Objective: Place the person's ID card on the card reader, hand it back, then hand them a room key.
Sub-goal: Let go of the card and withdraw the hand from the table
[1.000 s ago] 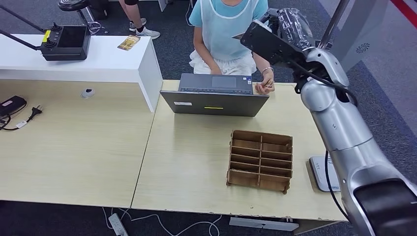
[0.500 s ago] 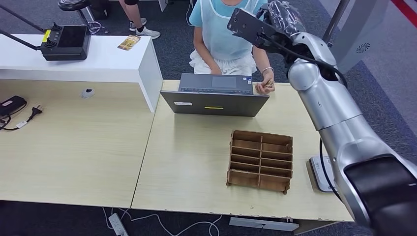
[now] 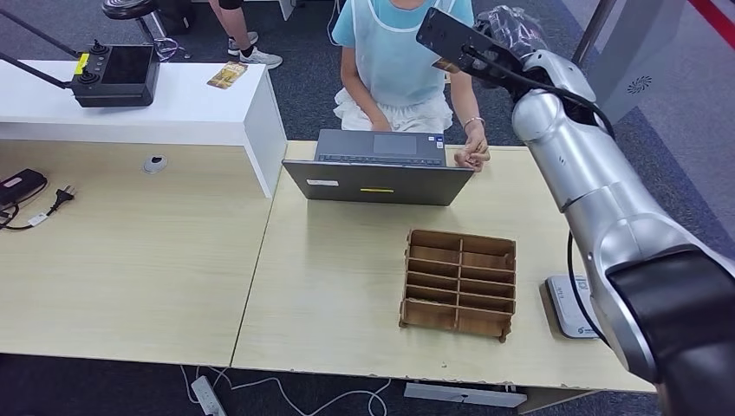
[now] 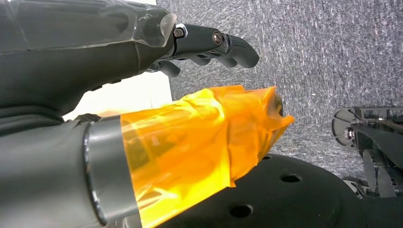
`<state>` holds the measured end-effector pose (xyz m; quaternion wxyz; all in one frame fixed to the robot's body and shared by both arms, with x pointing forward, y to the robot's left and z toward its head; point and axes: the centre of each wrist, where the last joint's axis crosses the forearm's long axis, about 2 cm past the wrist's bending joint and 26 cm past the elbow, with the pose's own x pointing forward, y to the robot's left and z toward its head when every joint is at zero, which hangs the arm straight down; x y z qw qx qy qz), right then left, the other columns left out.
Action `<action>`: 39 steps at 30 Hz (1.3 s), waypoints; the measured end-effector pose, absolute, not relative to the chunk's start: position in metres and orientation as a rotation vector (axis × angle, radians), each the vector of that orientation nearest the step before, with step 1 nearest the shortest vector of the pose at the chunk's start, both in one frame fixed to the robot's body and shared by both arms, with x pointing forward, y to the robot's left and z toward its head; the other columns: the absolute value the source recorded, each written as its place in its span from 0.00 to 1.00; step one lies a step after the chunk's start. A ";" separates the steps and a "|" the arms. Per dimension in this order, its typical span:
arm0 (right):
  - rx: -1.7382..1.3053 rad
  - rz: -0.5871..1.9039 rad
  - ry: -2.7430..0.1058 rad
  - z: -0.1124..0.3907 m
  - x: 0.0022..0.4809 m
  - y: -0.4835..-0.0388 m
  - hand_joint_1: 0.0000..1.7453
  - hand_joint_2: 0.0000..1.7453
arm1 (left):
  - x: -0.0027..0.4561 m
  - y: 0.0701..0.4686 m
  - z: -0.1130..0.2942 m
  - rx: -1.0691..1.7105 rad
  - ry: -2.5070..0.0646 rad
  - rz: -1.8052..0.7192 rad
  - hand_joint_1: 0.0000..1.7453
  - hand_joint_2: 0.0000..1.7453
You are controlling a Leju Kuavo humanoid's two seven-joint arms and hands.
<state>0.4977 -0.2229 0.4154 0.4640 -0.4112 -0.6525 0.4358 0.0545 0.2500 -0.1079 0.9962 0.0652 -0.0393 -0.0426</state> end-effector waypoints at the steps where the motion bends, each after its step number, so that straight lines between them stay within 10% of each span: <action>1: -1.009 1.063 -1.595 0.415 0.499 -0.225 1.00 1.00 | 0.055 0.250 -0.108 0.131 -0.079 -0.085 0.00 0.00; 25: -1.079 0.982 -1.464 0.404 0.510 -0.250 0.99 1.00 | 0.055 0.250 -0.108 0.132 -0.082 -0.092 0.00 0.00; 26: -1.084 0.982 -1.462 0.403 0.510 -0.251 0.91 1.00 | 0.055 0.250 -0.108 0.132 -0.082 -0.092 0.00 0.00; 30: -1.098 0.978 -1.456 0.403 0.510 -0.252 0.00 1.00 | 0.055 0.250 -0.108 0.132 -0.083 -0.096 0.00 0.00; 39: -1.117 0.967 -1.458 0.403 0.511 -0.257 0.00 1.00 | 0.055 0.250 -0.108 0.133 -0.085 -0.106 0.00 0.00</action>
